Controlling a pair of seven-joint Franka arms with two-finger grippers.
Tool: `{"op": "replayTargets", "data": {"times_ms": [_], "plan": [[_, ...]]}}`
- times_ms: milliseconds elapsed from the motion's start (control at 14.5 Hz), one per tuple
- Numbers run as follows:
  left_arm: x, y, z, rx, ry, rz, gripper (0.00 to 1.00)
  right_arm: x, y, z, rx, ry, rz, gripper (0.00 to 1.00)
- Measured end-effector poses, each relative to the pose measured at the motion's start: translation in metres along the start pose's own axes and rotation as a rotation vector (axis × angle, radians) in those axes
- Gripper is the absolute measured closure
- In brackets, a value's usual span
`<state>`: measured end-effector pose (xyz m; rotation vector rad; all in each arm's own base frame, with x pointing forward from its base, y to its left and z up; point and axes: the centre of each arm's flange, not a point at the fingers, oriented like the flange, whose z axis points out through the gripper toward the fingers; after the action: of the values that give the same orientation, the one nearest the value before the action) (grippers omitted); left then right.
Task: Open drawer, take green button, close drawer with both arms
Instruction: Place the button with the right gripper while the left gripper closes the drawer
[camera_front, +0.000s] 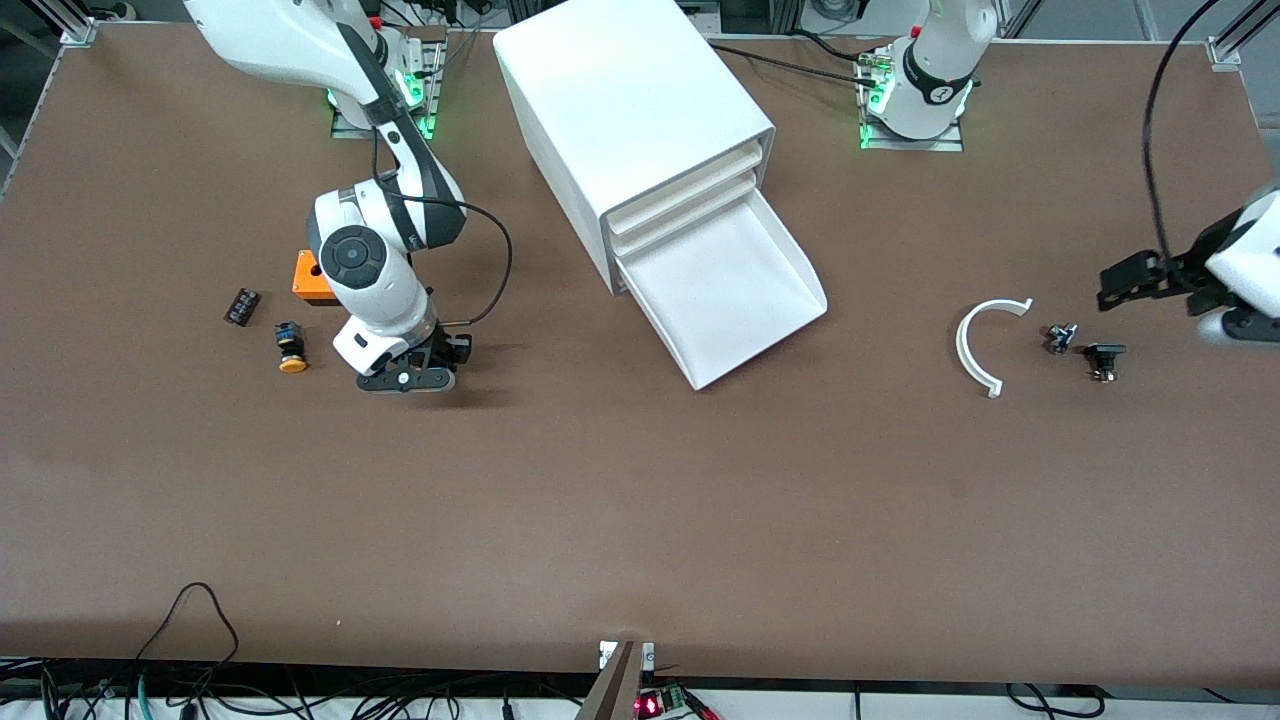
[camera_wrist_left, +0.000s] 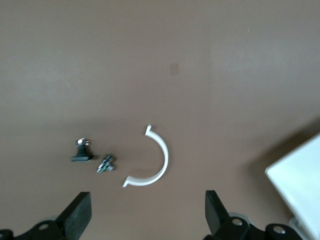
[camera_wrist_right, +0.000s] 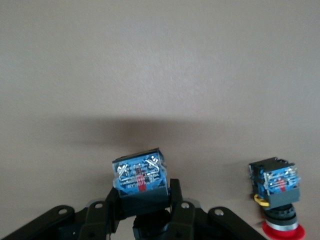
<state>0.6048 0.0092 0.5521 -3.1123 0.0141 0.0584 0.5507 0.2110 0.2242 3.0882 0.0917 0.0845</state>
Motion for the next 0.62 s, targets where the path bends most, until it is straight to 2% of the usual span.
{"op": "replayTargets", "data": {"times_ms": [345,483,552,621], "plan": [[0.025,0.078,0.119,-0.022,-0.002,-0.187,0.00,-0.034,0.009,0.033,0.007,0.003,0.051,0.59],[0.030,0.113,0.169,-0.036,0.003,-0.259,0.00,-0.037,0.010,0.035,0.005,-0.002,0.088,0.46],[0.029,0.154,0.212,-0.053,0.016,-0.311,0.00,-0.034,0.010,0.032,0.009,0.007,0.133,0.29],[0.026,0.173,0.229,-0.061,0.021,-0.343,0.00,-0.031,0.009,0.029,0.011,0.011,0.150,0.20]]}}
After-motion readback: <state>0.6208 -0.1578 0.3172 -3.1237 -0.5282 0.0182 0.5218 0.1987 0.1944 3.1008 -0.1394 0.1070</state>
